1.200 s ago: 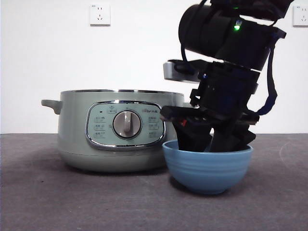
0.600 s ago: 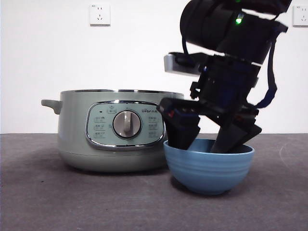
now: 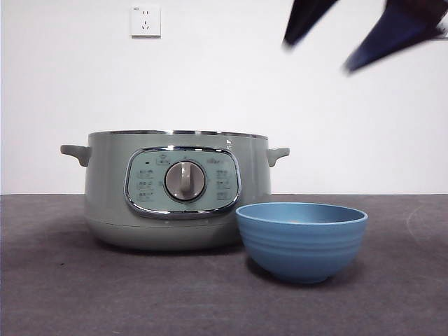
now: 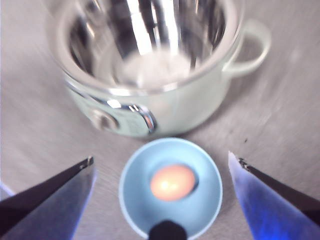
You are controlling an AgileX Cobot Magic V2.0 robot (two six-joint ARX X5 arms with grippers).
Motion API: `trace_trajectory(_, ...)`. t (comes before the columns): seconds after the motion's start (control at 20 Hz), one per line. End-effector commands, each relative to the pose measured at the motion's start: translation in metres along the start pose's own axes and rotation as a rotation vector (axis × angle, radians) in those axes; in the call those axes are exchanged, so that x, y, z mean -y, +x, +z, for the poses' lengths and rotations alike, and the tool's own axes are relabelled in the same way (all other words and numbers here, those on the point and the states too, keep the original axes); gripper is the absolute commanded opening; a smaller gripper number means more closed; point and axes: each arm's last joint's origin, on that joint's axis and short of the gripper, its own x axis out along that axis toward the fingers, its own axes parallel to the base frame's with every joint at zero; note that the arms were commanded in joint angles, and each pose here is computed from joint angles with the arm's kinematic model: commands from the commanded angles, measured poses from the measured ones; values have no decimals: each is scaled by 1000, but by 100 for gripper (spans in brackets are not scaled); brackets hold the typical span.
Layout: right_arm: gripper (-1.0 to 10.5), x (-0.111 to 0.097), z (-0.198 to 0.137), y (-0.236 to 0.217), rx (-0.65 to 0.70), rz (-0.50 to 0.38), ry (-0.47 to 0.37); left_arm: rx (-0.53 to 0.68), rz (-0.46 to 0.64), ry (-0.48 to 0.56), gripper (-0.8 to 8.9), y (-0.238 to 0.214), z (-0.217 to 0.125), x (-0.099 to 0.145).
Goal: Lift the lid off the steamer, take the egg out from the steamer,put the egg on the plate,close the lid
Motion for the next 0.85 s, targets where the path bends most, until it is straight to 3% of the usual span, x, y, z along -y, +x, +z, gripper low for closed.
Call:
trace_trajectory(0.05,454,1,-1,-30,89,8,25,98,-40,27,-8,9,12,-1)
trace_trajectory(0.4,445,5,-18,-103,319,41,75,161,-51,-26,-8,96,-30,-6)
trace_trajectory(0.85,445,6,-28,-111,281,40,100,151,-57,-50,-8,174,-48,-12)
